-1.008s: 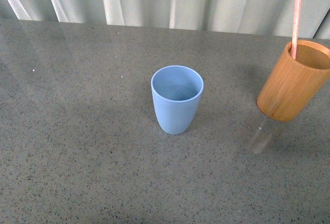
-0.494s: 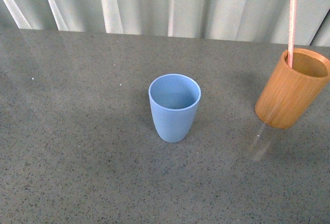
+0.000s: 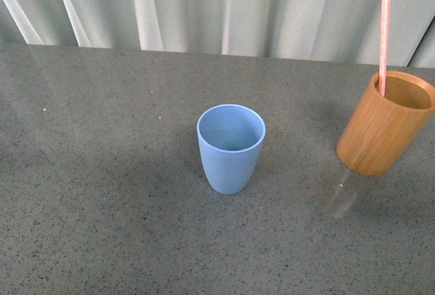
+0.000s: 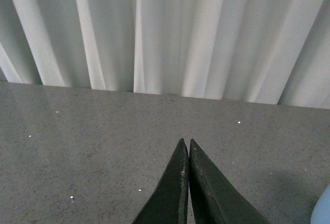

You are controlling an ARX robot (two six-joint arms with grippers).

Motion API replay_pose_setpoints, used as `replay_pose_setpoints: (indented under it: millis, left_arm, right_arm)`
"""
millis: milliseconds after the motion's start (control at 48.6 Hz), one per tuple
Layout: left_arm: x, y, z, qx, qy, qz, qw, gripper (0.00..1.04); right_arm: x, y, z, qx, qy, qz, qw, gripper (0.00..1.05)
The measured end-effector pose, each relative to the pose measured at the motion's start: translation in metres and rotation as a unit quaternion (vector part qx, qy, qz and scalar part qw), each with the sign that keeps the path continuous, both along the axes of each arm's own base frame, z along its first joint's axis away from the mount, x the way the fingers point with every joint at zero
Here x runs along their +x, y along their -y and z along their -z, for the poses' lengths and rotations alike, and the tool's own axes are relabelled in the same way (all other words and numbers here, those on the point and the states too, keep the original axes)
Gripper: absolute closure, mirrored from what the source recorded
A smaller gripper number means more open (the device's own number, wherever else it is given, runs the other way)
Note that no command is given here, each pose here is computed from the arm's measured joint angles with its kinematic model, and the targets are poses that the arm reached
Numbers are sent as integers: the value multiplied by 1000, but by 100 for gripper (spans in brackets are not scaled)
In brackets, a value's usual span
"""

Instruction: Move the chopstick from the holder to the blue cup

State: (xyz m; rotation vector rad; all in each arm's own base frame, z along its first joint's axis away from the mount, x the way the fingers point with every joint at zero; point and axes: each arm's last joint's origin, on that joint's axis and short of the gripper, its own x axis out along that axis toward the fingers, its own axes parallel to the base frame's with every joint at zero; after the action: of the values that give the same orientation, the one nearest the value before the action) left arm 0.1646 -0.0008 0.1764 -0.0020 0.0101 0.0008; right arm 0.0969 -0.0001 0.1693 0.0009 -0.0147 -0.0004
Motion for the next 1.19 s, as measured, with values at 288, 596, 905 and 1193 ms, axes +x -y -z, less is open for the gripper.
replay_pose_setpoints:
  millis: [288, 596, 905, 1193]
  left_arm:
    - [-16, -1, 10, 0, 6, 1, 1000, 101]
    - [-28, -1, 7, 0, 9, 1, 1000, 101]
    - [-38, -1, 4, 0, 14, 1, 1000, 101]
    - [-46, -1, 3, 0, 15, 1, 1000, 101]
  right_arm:
    - [0, 0, 0, 0, 0, 0, 1000, 10]
    - [0, 0, 0, 0, 0, 0, 1000, 10]
    - [0, 0, 0, 0, 0, 0, 1000, 10]
    - [0, 0, 0, 0, 0, 0, 1000, 10]
